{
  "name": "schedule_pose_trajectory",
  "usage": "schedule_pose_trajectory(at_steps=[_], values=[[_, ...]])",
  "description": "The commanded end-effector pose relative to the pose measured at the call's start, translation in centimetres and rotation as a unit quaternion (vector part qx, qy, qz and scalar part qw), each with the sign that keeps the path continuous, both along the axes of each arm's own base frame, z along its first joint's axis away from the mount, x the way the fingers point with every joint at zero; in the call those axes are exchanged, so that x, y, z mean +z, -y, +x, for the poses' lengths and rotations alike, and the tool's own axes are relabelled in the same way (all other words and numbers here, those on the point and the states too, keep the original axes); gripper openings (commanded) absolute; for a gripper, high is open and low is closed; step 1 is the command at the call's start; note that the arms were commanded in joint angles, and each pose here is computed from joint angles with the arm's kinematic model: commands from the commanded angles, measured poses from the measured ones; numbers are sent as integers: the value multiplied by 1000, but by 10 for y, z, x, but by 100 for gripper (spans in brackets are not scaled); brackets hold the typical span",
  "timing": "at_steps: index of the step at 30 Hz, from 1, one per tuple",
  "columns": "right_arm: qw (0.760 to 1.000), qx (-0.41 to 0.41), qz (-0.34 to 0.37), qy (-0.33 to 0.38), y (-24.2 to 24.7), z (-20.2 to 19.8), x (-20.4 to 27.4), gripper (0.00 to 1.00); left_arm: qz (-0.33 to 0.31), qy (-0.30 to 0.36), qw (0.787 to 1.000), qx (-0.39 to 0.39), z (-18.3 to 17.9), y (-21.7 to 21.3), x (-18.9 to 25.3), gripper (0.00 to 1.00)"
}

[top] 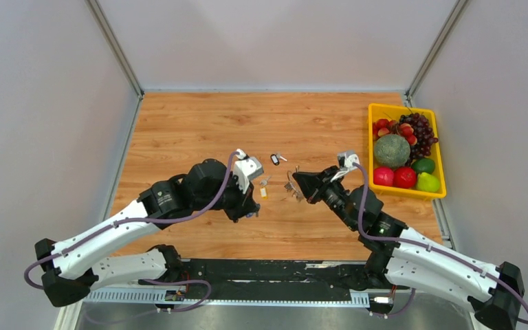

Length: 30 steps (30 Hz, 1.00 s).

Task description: Remove the keys from the keyring

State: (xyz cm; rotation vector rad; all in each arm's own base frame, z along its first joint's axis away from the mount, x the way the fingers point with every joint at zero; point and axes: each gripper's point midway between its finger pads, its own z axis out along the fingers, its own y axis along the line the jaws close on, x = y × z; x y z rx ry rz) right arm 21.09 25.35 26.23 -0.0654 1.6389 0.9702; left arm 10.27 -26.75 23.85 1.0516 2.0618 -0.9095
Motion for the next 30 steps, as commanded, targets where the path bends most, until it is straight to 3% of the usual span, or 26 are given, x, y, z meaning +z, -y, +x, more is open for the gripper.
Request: schedule_pose_trajectory(at_steps=[1,5,10,19,21,22,23,24,26,30], values=[[992,-6,-83,97,24,-5,6,0,-5,29,991,128,61,-3,-5,0],[973,32,-131,189,32,-22,12,0,10,33,986,165,100,12,-34,0],[962,18,-136,237,51,-30,17,0,13,18,983,180,129,22,-65,0],[962,-5,-133,240,64,-30,15,0,26,-14,981,191,160,33,-110,3],[962,-3,-133,237,62,-29,15,0,27,-16,981,193,163,34,-113,11],[963,-3,-132,235,62,-29,15,0,26,-16,980,195,164,33,-113,32],[964,-4,-131,231,61,-28,15,0,27,-13,979,201,167,32,-113,44],[965,-6,-131,226,61,-27,15,0,22,-5,979,203,169,32,-105,65],[973,-17,-114,198,61,-23,15,0,14,16,977,212,172,27,-89,94],[983,-7,-90,157,53,-23,17,0,-40,71,980,183,162,24,-48,100]])
